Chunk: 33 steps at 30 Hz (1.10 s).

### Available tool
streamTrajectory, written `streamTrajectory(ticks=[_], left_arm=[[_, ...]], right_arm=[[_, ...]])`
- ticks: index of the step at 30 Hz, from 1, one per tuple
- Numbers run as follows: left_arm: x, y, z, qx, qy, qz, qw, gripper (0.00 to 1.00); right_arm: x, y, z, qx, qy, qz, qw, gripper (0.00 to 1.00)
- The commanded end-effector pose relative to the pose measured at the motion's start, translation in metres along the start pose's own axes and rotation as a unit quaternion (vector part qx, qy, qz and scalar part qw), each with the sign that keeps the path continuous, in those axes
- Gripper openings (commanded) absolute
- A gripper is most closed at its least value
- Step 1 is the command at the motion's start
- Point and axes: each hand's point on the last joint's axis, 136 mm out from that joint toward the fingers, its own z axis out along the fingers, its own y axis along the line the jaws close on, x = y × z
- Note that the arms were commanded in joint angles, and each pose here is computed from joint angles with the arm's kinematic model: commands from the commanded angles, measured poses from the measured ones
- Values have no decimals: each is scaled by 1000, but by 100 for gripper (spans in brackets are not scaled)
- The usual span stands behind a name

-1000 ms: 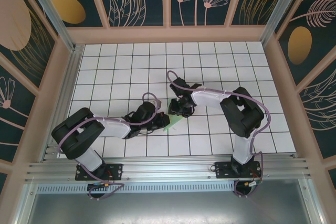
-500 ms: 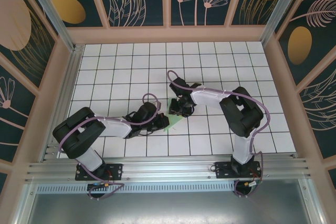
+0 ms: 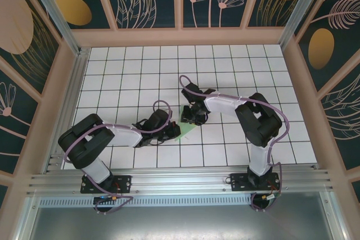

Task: Fold a paper plane with a square sheet of paper (pick it up from the middle)
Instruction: Fourth fold the wing at the center of the table.

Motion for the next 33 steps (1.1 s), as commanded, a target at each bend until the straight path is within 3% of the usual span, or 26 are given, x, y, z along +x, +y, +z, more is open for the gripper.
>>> streamTrajectory(ticks=[1,7,15,21,33], left_arm=[[4,10,5,-21,10,6,1000,7],[15,13,7,-21,30,6,999,10],[5,-19,-7,22,17,14,1000,12],[11,-21,-8,39,26,5,999,13],[17,-1,-7,-7,34,10,999,12]], right_arm=[[24,-84,42,155,31,29,987,38],[24,-84,43,156,31,31,987,38],[25,-85,45,157,34,31,986,38],[25,-85,46,156,35,31,987,38],[26,-87,49,161,38,34,986,38]])
